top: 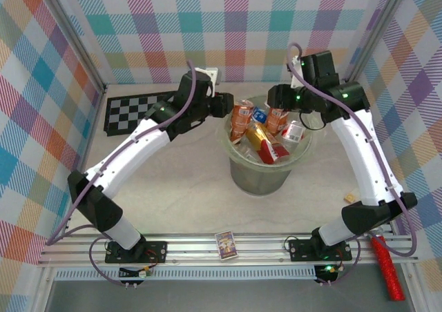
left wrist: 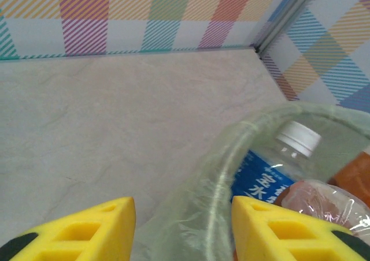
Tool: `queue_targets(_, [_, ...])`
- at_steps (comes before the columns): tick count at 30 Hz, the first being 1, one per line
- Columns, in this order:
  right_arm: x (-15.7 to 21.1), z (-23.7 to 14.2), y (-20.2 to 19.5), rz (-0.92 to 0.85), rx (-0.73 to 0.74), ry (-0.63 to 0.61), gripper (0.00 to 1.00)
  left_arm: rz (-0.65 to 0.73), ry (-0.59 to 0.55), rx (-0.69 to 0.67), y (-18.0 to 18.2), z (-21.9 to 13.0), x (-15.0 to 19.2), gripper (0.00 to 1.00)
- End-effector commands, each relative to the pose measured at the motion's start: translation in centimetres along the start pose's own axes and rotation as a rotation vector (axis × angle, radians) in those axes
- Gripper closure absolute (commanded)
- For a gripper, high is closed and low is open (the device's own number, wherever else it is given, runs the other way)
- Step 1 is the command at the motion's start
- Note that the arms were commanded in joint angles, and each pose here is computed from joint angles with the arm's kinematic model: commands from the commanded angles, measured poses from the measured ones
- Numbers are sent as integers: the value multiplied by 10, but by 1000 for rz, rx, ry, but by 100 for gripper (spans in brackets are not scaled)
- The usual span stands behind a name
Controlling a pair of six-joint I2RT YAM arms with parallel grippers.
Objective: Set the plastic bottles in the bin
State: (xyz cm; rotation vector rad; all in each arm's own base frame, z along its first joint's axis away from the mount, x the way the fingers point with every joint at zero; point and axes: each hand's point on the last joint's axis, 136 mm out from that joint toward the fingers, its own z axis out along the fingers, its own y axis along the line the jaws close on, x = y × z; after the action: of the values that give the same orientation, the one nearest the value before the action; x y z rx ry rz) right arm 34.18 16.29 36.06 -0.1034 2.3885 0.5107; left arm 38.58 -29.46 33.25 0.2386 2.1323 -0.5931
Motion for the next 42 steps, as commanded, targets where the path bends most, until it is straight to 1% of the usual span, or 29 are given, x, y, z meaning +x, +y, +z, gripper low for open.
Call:
queue_targets(1, [9, 8, 10, 7, -71, 34, 50, 43, 114, -70, 12, 19, 30, 53])
queue_targets(3, [9, 5, 14, 7, -96, 28, 51, 44, 112, -89, 15, 21, 30, 53])
queue_targets(6, [-1, -13, 14, -7, -85, -23, 50, 34, 94, -99, 20, 19, 25, 54])
queue_targets(8, [-8, -28, 7, 1, -48, -55, 45, 31, 73, -90, 20, 13, 19, 51])
queue_targets(13, [-13, -62, -43, 124, 58, -125, 35, 46, 20, -49, 12, -8, 3, 37])
queue_targets(15, [-7, -75, -64, 184, 79, -143, 33, 58, 7, -44, 10, -16, -1, 34])
queue_targets(17, [0, -85, -83, 248, 80, -152, 31, 68, -8, -58, 13, -25, -6, 32])
queue_targets(20, [15, -91, -101, 337, 20, -140, 21, 71, -30, -96, 26, -37, -13, 29])
queue_targets(22, [23, -90, -102, 366, -55, -129, 15, 64, -38, -132, 40, -45, -14, 27])
queue_targets(24, [30, -82, -97, 375, -126, -104, 13, 44, -49, -157, 55, -52, -15, 24])
queue_targets(27, [40, -68, -92, 388, -202, -71, 11, -19, -61, -183, 82, -62, -13, 16])
queue_targets(30, [47, -57, -89, 413, -264, -51, 11, -121, -75, -191, 115, -69, -6, 8])
queue_targets(33, [54, -45, -92, 434, -270, -27, 11, -200, -73, -233, 152, -70, 9, 0])
queue_targets(35, [55, -39, -87, 437, -293, -15, 11, -233, -68, -271, 173, -69, 21, 0])
queue_targets(38, [60, -24, -70, 408, -323, 35, 12, -278, -61, -344, 202, -71, 38, 0])
queue_targets(42, [64, -8, -52, 388, -342, 66, 12, -326, -80, -454, 240, -87, 58, 0])
